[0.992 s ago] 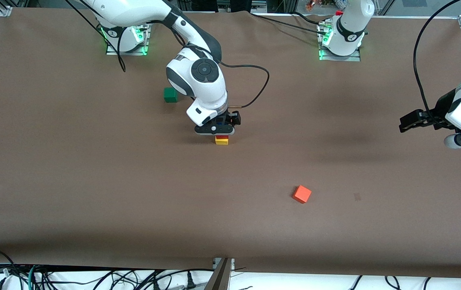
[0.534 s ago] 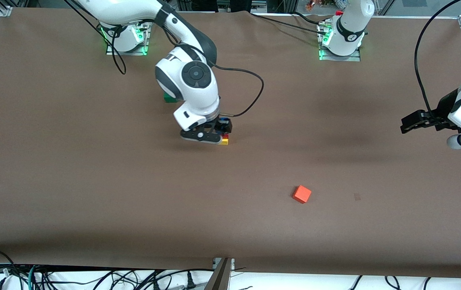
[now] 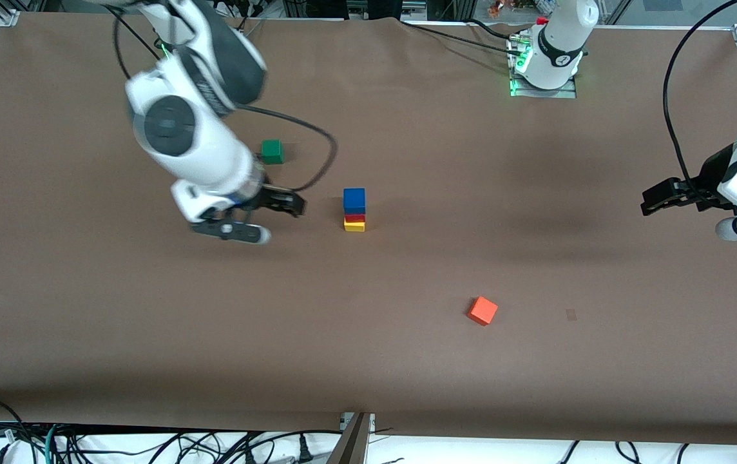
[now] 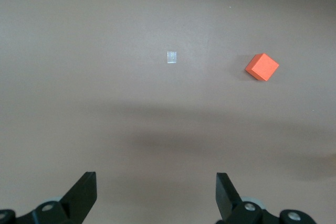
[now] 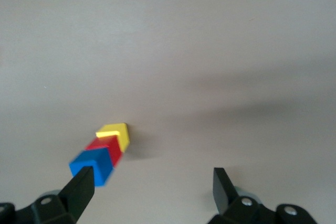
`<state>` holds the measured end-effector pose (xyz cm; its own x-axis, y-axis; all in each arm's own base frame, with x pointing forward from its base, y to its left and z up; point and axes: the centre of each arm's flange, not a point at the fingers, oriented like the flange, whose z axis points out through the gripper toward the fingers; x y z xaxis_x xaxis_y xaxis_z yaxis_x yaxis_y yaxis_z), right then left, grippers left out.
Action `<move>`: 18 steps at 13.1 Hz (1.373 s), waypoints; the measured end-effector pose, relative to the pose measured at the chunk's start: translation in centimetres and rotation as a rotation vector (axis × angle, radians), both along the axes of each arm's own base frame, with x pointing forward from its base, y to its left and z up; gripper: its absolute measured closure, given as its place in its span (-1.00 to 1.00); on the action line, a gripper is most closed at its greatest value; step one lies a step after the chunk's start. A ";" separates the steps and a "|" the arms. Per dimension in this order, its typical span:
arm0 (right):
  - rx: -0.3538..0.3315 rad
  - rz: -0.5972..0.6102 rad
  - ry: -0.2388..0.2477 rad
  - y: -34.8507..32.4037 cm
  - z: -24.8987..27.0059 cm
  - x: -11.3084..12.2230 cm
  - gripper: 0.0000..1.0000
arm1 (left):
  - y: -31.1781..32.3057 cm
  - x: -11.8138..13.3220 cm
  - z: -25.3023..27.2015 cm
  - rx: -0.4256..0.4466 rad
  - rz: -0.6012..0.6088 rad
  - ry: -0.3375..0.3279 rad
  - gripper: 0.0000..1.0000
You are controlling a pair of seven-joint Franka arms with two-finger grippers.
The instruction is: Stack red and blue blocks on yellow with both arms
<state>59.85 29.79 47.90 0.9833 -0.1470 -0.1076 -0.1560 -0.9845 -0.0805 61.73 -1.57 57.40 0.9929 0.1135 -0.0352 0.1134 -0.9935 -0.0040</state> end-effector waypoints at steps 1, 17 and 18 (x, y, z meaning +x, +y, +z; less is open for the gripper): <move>-0.018 0.026 0.010 -1.9 1.8 -0.3 -1.00 | 0.0 0.0 0.0 0.000 0.000 0.000 -1.00; -0.011 0.139 0.025 -20.1 12.4 -7.2 -1.00 | 0.0 0.0 0.0 0.000 0.000 -0.001 -1.00; -0.008 0.154 0.018 -20.8 12.4 -7.0 -1.00 | 0.0 0.0 0.0 0.000 0.000 -0.001 -1.00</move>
<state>52.87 8.98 60.27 0.9922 0.0043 -0.1245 -0.0046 -0.9974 -0.0714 61.74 -1.56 57.43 0.9929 0.1136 -0.0347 0.1136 -0.9935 -0.0036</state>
